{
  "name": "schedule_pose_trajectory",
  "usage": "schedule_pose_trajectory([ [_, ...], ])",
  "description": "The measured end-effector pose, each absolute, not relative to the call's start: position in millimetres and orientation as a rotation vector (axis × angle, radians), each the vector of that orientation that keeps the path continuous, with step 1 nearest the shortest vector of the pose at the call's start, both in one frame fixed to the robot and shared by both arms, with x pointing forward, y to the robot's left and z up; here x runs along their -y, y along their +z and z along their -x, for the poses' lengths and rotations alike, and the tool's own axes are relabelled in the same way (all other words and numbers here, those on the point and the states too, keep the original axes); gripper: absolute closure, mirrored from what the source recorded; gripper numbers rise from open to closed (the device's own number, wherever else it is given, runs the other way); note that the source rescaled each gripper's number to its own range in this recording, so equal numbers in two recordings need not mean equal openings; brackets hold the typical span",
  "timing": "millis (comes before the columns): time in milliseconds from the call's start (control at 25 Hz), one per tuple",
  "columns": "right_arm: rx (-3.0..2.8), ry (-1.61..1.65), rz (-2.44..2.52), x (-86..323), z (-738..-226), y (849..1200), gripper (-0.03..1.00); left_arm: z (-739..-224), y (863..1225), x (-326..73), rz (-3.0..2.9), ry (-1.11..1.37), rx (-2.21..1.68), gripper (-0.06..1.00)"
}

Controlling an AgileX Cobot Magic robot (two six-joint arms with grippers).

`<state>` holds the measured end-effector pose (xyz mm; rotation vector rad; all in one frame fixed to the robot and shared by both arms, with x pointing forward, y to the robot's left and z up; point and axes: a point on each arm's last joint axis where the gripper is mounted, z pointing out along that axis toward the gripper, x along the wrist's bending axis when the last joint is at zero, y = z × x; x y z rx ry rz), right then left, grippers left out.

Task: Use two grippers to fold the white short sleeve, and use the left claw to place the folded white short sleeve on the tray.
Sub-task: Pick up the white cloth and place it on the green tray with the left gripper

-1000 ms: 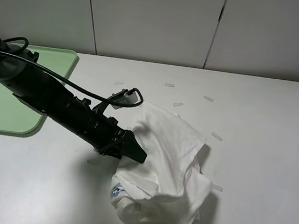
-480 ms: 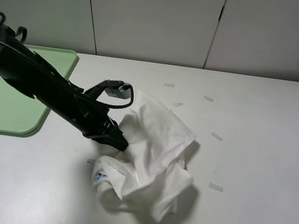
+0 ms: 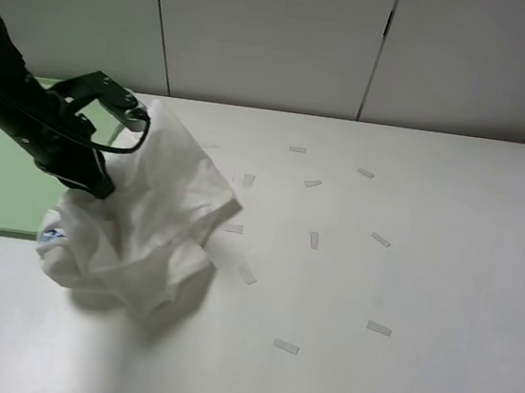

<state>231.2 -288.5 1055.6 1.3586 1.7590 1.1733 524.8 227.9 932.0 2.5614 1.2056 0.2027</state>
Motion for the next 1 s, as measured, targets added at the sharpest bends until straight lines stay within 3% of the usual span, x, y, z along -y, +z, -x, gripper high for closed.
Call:
schedule_pose_trajectory([
  [280, -1.759, 1.173, -1.359, 288.5, -231.2, 1055.6, -0.03, -541.0, 934.5, -289.2, -2.539, 0.482, -1.411, 0.8],
  [800, -1.759, 1.172, -1.358, 288.5, -231.2, 1055.5, -0.03, -553.7, 944.6, -360.4, -2.478, 0.87, -1.415, 0.8],
  [1000, -1.759, 1.172, -1.358, 288.5, -231.2, 1055.5, -0.03, -554.1, 946.0, -368.0, -2.51, 0.92, -1.375, 0.8],
])
